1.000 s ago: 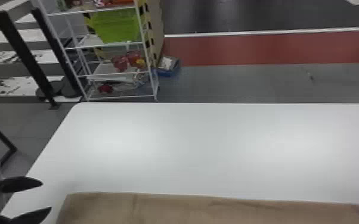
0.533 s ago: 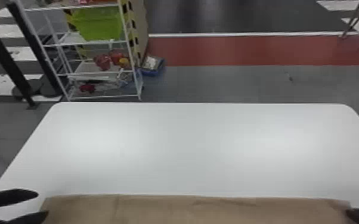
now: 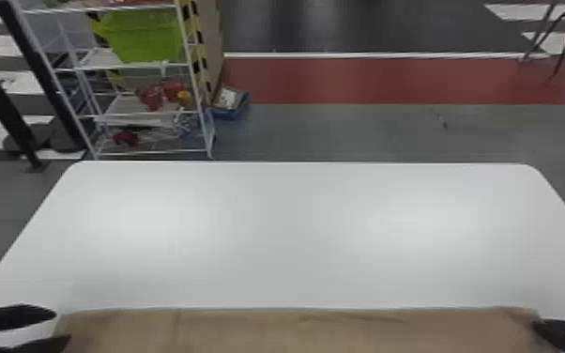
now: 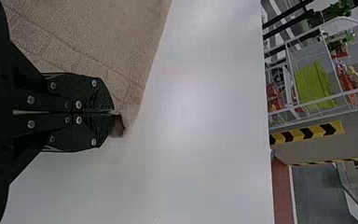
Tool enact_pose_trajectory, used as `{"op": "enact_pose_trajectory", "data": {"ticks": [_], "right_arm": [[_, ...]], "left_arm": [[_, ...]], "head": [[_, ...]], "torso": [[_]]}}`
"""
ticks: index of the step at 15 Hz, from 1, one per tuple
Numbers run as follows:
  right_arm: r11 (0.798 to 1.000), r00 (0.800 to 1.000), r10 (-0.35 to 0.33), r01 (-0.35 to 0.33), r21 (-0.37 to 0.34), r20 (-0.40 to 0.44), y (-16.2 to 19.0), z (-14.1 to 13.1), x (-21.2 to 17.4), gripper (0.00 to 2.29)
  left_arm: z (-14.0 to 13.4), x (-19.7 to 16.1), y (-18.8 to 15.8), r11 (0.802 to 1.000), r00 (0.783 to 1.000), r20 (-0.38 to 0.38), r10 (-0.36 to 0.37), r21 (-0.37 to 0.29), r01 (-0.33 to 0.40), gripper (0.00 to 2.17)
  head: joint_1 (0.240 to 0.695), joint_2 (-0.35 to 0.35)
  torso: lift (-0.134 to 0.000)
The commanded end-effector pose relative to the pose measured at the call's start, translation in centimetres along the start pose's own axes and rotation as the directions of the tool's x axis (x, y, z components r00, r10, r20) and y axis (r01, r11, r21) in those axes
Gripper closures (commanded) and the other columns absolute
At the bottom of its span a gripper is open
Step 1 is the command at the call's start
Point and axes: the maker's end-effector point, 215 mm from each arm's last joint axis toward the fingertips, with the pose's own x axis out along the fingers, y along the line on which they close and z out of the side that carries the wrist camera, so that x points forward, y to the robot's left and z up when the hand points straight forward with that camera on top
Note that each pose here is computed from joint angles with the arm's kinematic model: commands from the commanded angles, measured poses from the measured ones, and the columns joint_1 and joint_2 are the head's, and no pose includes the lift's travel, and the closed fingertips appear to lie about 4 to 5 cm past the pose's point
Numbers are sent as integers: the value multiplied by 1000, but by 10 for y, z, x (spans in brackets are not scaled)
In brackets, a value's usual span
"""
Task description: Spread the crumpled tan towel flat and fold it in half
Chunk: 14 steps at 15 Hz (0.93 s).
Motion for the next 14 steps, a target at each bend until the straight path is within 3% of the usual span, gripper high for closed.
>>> {"op": "enact_pose_trajectory", "data": {"ticks": [1, 3, 6, 11, 14], "right_arm": [[1000, 1000, -1, 1, -3, 4, -1, 2, 0, 1318], [1000, 1000, -1, 1, -3, 6, -1, 3, 0, 1318], [1000, 1000, 2, -2, 5, 26, -1, 8, -2, 1322], [996, 997, 18, -25, 81, 82, -2, 26, -3, 1322], [995, 997, 1, -10, 101, 82, -7, 27, -4, 1328]], "left_arm": [[1, -1, 3, 1000, 1000, 2, 10, 23, -10, 424], [-1, 2, 5, 999, 1000, 0, 12, 33, -12, 424], [-3, 8, 10, 994, 999, -5, 38, 102, -37, 424], [-3, 15, 14, 978, 997, -14, 71, 199, -67, 424], [-4, 16, 14, 976, 997, -14, 72, 208, -67, 424]], "head": [[695, 43], [695, 48], [695, 52], [695, 56], [695, 49]], "torso": [[-123], [-123], [-123], [-123], [-123]]}}
